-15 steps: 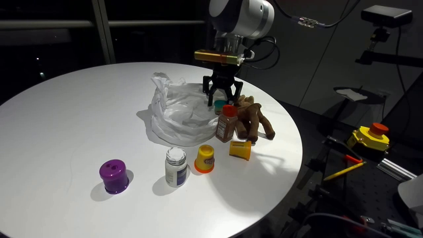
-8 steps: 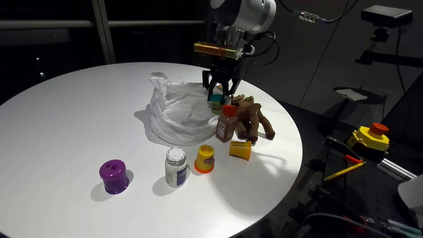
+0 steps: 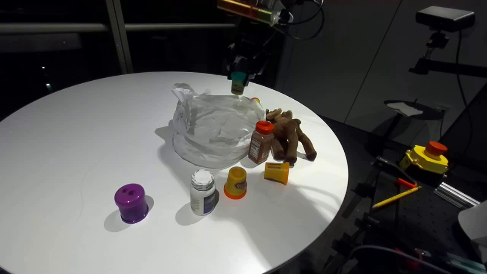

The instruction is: Remove the contents from the white plastic bag and put them on the table one at a time

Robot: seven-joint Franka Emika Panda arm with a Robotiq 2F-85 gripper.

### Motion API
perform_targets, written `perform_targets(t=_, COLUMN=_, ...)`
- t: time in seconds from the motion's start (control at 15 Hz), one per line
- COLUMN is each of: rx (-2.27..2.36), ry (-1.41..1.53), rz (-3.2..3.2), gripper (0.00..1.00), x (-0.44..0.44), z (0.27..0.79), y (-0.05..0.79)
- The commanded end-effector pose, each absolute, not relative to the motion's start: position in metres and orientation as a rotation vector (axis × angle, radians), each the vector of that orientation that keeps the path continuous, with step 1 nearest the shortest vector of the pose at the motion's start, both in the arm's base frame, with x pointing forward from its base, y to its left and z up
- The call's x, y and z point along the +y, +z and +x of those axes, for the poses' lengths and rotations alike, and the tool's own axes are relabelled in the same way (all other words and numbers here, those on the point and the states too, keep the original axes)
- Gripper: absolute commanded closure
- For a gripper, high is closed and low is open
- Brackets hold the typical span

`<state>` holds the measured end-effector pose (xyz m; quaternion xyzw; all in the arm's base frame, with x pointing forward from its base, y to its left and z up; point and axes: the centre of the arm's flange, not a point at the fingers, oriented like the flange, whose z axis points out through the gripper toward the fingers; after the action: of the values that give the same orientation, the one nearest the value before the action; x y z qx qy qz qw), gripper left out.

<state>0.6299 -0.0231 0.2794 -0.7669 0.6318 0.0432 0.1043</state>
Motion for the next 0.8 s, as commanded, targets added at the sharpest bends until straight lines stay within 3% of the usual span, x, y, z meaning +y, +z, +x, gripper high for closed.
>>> perform_targets(t=0.0, rx=1.858, ry=0.007, rz=-2.313, gripper=0.77, x=-0.044, z=0.601, y=0.31)
perform_targets(t=0.73, rx=1.764, ry=-0.174, rz=-2.565, gripper=0.77, x=-0.159, z=0.586, y=0.232)
